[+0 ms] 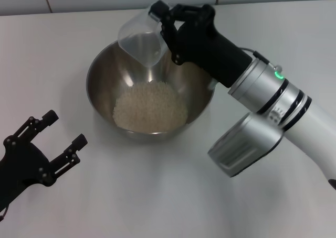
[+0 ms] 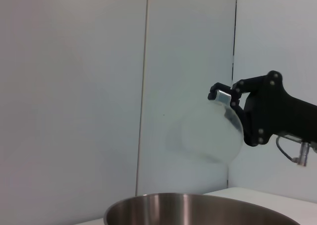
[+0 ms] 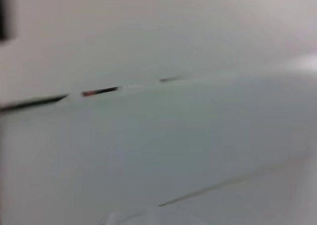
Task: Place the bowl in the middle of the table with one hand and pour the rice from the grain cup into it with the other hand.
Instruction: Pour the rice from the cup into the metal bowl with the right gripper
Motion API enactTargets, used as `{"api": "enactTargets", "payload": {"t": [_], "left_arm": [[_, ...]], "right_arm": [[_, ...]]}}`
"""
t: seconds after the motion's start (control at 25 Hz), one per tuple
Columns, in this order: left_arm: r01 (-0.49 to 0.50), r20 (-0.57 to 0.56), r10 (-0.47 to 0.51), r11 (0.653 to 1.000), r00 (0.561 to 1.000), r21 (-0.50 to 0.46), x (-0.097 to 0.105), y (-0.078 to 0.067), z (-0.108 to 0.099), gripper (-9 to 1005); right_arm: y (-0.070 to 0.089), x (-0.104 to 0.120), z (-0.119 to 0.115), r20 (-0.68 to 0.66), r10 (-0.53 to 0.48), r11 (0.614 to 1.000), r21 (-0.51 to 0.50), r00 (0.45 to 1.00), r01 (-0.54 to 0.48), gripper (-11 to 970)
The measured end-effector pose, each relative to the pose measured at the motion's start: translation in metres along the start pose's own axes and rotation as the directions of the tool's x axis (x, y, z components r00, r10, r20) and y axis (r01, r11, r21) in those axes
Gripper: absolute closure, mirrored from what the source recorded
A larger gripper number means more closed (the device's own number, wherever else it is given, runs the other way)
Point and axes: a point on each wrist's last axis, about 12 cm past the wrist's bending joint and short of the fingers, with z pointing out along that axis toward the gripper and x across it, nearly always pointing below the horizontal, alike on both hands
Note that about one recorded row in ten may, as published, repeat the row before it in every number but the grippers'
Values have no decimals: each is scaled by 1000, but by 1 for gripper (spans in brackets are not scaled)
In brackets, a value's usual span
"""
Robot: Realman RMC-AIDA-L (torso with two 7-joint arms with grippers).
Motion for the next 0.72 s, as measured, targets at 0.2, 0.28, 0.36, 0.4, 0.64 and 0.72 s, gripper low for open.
{"api": "enactTargets", "payload": {"t": [0.2, 0.28, 0.36, 0.4, 0.64, 0.72], "left_arm": [[0, 2, 0, 1000, 1000, 0, 0, 0, 0, 188], [0, 3, 0, 1000, 1000, 0, 0, 0, 0, 188], [-2, 3, 2, 1000, 1000, 0, -1, 0, 0, 188], [-2, 3, 2, 1000, 1000, 0, -1, 0, 0, 188], [-3, 13, 3, 1000, 1000, 2, -2, 0, 0, 188], [-3, 15, 3, 1000, 1000, 2, -2, 0, 0, 188]], "right_arm": [[-1, 5, -4, -46, 436, 900, 39, 899, -434, 937], [-2, 10, -4, -60, 593, 805, 74, 803, -588, 934], [-2, 15, -6, -69, 757, 653, 114, 649, -749, 930], [-2, 15, -6, -69, 757, 653, 114, 649, -749, 929], [6, 19, -13, -105, 923, 383, 137, 371, -914, 919], [11, 20, -14, -137, 934, 347, 138, 329, -928, 916]]}}
